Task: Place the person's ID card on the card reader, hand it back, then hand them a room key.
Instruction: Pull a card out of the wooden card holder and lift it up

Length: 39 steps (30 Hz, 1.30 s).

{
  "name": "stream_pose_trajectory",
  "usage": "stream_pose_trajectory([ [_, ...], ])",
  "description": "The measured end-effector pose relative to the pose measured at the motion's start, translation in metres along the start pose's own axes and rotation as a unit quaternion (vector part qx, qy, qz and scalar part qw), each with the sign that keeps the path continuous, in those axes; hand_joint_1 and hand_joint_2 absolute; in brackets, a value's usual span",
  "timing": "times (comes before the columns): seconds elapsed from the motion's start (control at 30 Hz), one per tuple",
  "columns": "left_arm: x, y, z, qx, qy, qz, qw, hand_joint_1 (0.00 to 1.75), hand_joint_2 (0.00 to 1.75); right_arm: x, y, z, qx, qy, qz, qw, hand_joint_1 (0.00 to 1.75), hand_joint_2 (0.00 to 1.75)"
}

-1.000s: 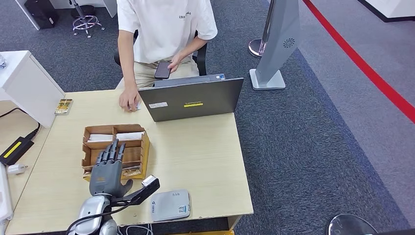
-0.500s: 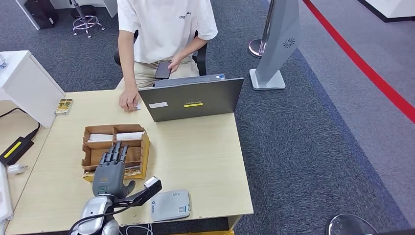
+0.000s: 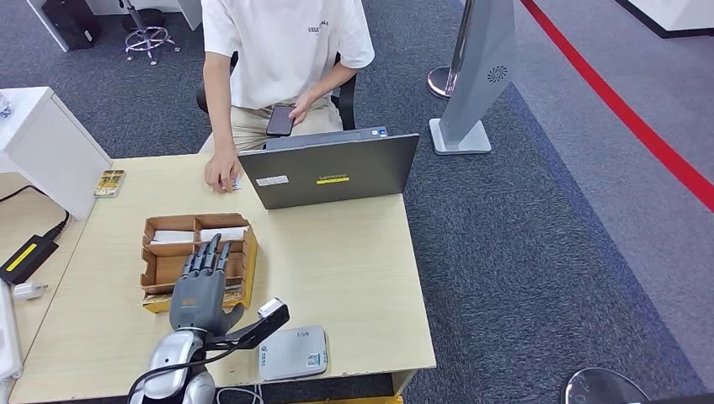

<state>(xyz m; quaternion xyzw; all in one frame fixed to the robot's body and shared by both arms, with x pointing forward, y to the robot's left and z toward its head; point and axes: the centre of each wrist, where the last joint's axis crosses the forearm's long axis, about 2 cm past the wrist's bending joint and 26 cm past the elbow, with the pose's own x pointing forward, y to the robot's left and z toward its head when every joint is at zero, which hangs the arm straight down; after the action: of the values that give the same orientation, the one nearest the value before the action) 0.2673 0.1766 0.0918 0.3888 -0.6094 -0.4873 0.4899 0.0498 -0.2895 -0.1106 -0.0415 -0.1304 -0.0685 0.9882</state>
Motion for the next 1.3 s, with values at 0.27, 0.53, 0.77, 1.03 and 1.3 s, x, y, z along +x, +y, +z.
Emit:
stream_pose_trajectory([
  [0.27,0.006,0.007,-0.002,0.015,-0.01,0.003,1.0,0.0,1.75,0.0,0.0,0.0,0.0,0.001,0.005,1.0,0.0,1.75],
  [0.53,0.006,0.015,-0.002,0.035,-0.006,0.003,0.999,0.0,1.75,0.0,0.0,0.0,0.0,0.002,0.006,1.0,0.0,1.75],
  [0.77,0.008,0.02,-0.001,0.042,-0.008,0.004,0.999,0.0,1.75,0.0,0.0,0.0,0.0,0.002,0.008,1.0,0.0,1.75],
  [1.03,0.009,0.02,0.0,0.042,-0.011,0.002,0.999,0.0,1.75,0.0,0.0,0.0,0.0,0.002,0.008,1.0,0.0,1.75],
  [1.3,0.009,0.019,0.001,0.041,-0.011,0.002,0.999,0.0,1.75,0.0,0.0,0.0,0.0,0.002,0.008,1.0,0.0,1.75],
])
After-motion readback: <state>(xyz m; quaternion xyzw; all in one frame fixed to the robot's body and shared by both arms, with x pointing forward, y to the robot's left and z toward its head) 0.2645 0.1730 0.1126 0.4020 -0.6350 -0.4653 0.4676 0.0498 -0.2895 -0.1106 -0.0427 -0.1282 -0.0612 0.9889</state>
